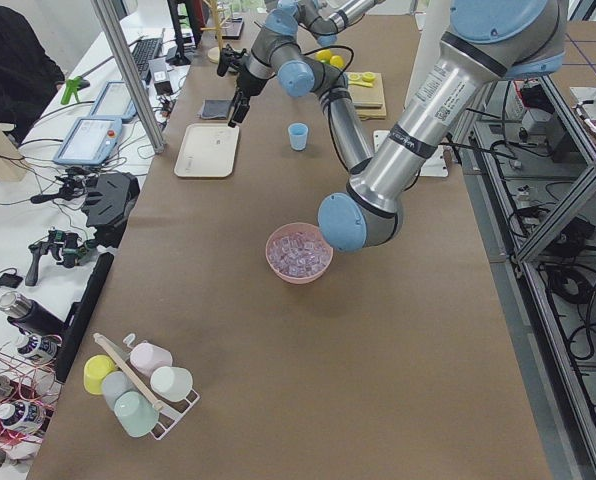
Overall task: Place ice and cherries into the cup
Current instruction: 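Lower the right gripper onto the dark cherries and close on their stems, then lift the cherries with the right gripper and carry them over the blue cup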
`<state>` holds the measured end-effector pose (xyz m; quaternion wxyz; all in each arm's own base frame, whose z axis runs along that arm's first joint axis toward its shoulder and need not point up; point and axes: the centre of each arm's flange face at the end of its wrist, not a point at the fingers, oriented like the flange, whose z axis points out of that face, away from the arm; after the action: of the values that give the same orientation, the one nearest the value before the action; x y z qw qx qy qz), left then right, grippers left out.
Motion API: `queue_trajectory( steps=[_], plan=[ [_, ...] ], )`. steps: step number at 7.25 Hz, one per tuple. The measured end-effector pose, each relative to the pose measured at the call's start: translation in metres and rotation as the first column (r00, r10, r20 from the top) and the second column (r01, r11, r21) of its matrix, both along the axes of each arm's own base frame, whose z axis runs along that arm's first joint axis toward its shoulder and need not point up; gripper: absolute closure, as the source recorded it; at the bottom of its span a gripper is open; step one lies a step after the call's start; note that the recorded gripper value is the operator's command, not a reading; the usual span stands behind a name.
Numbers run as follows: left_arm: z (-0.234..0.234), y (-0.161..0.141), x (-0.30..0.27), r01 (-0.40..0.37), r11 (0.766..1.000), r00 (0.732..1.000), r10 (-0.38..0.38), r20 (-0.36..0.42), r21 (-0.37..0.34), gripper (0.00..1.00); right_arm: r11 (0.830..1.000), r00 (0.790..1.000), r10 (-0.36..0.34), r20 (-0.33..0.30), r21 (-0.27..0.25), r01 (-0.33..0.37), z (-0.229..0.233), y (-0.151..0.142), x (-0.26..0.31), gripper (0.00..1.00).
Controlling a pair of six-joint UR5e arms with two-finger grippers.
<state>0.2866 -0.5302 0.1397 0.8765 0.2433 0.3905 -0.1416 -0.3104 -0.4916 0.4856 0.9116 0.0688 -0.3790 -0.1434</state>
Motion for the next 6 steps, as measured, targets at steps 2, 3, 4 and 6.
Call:
queue_trajectory(
  steps=[2, 3, 4, 6],
  plan=[
    [0.000, 0.000, 0.000, 0.000, 1.000, 1.000, 0.000, 0.000, -0.001, 0.02, 1.000, 0.998, 0.021, 0.052, 0.008, -0.022, -0.037, -0.003, 0.021, 1.00],
    [0.001, -0.001, -0.002, 0.002, 1.000, 1.000, -0.002, 0.002, -0.002, 0.02, 0.999, 0.995, 0.033, 0.095, -0.003, -0.033, -0.066, -0.008, 0.029, 1.00],
    [0.004, -0.005, -0.009, -0.015, 1.000, 1.000, 0.015, 0.011, 0.002, 0.02, 0.998, 0.987, 0.068, 0.145, -0.021, -0.066, -0.107, -0.016, 0.024, 1.00],
    [0.033, -0.018, -0.039, -0.113, 0.994, 0.991, 0.113, 0.077, 0.007, 0.02, 0.989, 0.964, 0.139, 0.226, -0.075, -0.125, -0.185, -0.022, -0.009, 1.00]
  ],
)
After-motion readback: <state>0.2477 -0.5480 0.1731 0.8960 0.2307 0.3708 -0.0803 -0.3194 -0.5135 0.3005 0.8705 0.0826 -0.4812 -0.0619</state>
